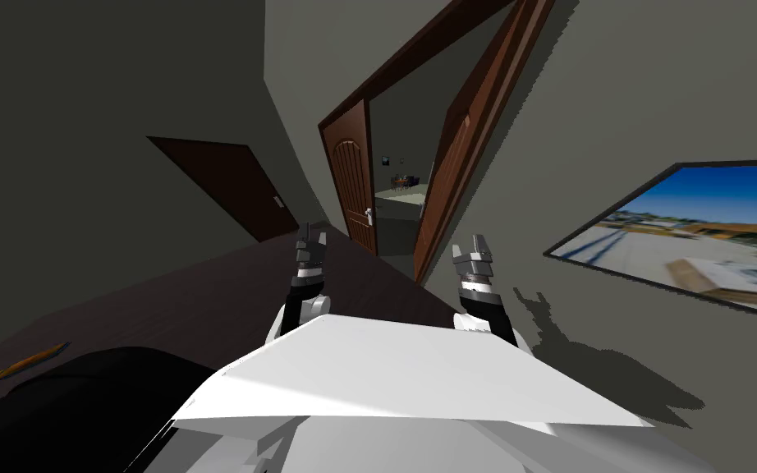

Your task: Push the door open

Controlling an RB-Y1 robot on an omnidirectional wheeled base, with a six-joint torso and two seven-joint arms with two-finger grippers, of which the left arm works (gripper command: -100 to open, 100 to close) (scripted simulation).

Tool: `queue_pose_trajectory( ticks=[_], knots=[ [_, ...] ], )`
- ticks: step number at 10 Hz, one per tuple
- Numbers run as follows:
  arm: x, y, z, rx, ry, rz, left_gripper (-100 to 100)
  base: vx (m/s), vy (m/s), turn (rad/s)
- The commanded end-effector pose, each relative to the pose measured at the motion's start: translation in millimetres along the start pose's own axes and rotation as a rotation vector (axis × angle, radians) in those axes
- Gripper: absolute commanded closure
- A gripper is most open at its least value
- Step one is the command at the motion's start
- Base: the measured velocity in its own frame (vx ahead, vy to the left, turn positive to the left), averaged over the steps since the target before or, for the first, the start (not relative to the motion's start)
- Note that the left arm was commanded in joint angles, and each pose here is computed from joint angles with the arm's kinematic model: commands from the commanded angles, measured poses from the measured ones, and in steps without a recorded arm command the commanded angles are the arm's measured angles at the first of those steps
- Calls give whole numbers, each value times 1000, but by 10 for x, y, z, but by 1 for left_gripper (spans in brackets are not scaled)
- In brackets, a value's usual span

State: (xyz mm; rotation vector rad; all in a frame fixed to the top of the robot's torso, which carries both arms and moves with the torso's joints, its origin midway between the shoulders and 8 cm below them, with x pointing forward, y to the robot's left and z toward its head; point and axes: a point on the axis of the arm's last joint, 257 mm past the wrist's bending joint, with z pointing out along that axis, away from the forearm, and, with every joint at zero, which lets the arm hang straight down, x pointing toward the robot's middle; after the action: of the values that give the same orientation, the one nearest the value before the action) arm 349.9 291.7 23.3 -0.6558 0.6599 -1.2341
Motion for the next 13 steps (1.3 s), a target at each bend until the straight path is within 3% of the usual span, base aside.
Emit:
queue_pose_trajectory(
  ticks=[1, 9, 13],
  knots=[
    [67, 111, 5, -15, 14, -14, -100, 137, 84, -25],
    [549, 806, 10, -115, 102, -98, -100, 169, 108, -21],
    [753, 1052, -3, -154, 136, -128, -100, 115, 75, -16]
  ],
)
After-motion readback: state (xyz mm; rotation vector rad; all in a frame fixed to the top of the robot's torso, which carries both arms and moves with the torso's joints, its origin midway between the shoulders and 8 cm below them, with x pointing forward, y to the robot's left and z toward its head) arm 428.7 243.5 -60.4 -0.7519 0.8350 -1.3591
